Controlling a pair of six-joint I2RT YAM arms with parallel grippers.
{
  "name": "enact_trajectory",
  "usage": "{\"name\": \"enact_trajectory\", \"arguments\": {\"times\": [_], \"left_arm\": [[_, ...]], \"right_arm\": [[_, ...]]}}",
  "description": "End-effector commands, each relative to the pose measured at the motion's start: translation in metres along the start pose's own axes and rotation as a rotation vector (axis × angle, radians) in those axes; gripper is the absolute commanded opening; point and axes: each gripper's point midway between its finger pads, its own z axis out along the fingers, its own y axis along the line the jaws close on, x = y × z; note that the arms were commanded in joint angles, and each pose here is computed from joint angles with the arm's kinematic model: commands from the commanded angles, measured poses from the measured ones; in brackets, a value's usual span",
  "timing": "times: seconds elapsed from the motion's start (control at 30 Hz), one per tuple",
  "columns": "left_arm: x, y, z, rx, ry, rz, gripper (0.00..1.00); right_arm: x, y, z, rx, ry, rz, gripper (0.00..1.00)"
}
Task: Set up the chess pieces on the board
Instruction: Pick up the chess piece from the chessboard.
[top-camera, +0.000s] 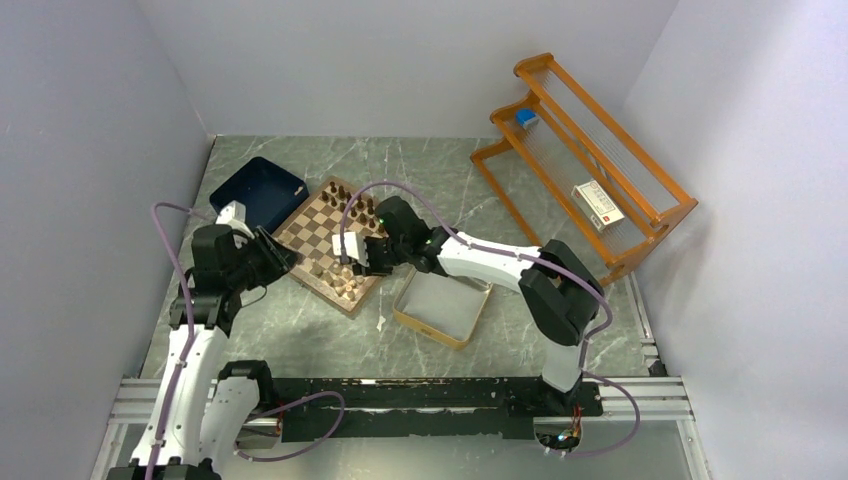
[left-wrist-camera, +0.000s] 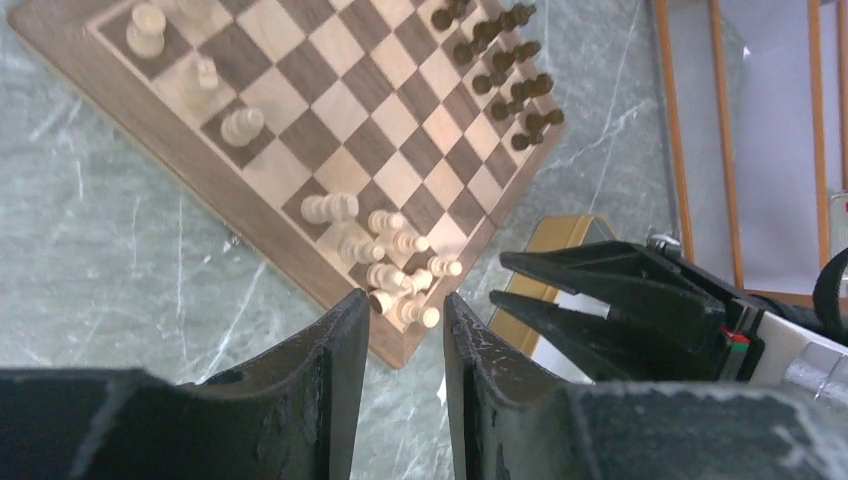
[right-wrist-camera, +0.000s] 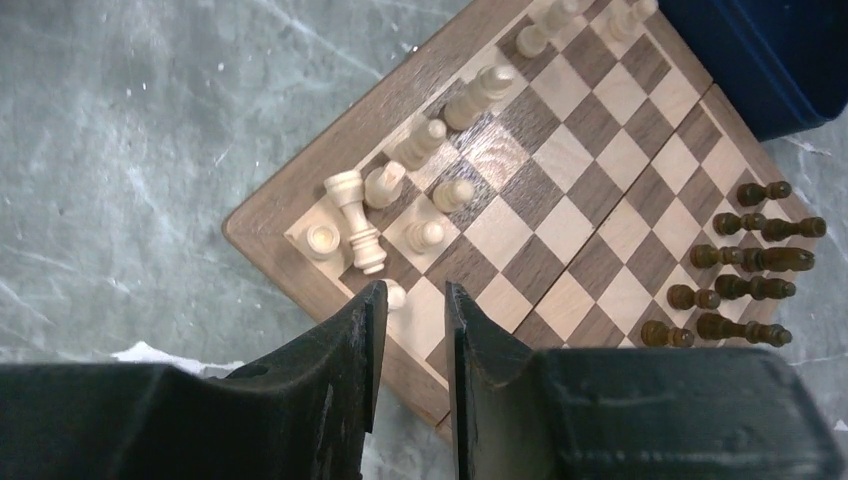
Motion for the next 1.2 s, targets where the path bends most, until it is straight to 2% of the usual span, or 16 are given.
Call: {"name": "enact_trajectory", "arguments": {"times": [0.0,0.2,0.47,1.17], "left_arm": [[0.019,0.006,0.005,0.018,0.043,-0.061,0.38],[0.017,0.017,0.007,-0.046,0.059,-0.007,0.38],[0.008,0.025,-0.001,-0.097,0.002,0.018,0.38],[-0.005,0.025,-0.013,-0.142,-0.065,-0.006,0.39]], "right_arm": [[0.012,0.003,0.007,-0.046,0.041,-0.091,0.32],[0.024,0.003,0.016,-0.066,0.111,-0.134,0.32],[0.028,0.015,0.031,-0.098,0.162,-0.194,0.34],[0.045,0.025,0.046,-0.166,0.243,-0.235,0.36]]}}
